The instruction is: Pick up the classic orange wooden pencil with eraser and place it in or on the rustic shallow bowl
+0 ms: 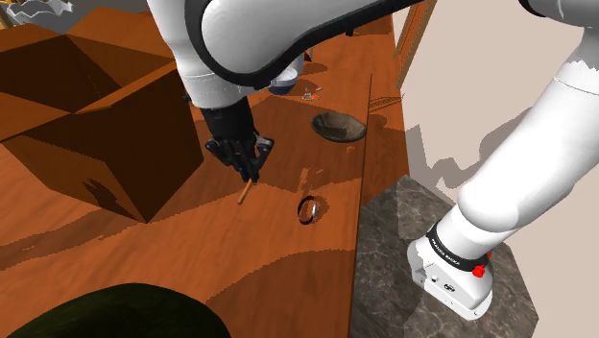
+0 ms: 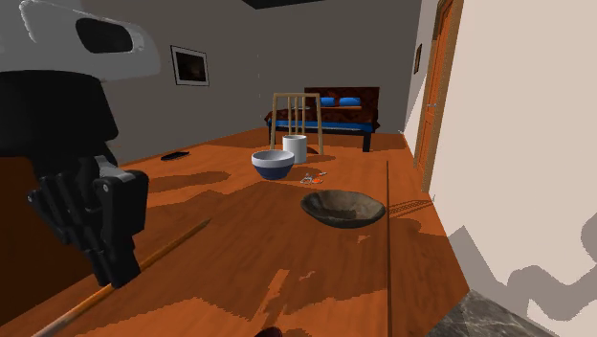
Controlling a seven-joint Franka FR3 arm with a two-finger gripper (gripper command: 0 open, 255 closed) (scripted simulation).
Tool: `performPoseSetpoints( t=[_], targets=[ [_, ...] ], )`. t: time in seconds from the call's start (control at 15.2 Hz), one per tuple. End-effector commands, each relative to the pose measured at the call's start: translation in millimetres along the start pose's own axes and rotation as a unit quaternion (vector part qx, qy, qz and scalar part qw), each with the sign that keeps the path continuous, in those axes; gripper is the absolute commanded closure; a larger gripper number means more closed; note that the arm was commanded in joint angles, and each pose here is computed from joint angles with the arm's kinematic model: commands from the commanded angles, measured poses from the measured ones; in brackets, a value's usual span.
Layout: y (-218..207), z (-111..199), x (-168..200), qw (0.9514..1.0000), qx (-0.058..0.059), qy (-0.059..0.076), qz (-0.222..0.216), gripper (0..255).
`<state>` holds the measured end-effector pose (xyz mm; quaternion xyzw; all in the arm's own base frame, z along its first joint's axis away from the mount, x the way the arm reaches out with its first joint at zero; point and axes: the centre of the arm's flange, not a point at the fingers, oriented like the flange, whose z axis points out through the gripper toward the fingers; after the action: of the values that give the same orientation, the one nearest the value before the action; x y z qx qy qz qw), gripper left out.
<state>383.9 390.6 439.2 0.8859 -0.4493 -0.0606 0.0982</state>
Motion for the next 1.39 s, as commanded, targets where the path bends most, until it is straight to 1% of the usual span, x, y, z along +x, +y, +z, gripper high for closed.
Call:
performPoseSetpoints(
  t=[0.0, 0.13, 0.2, 1.32],
  targets=[
    [2.8, -10.3, 0.4, 1.0000, 0.000, 0.000, 0.000, 255],
    [5.2, -20.6, 0.2, 1.0000, 0.000, 0.000, 0.000, 255],
    [5.3, -20.8, 0.2, 1.0000, 0.000, 0.000, 0.000, 255],
    [98.4, -14.8, 204.3, 1.0000, 0.000, 0.000, 0.000, 255]
  ],
)
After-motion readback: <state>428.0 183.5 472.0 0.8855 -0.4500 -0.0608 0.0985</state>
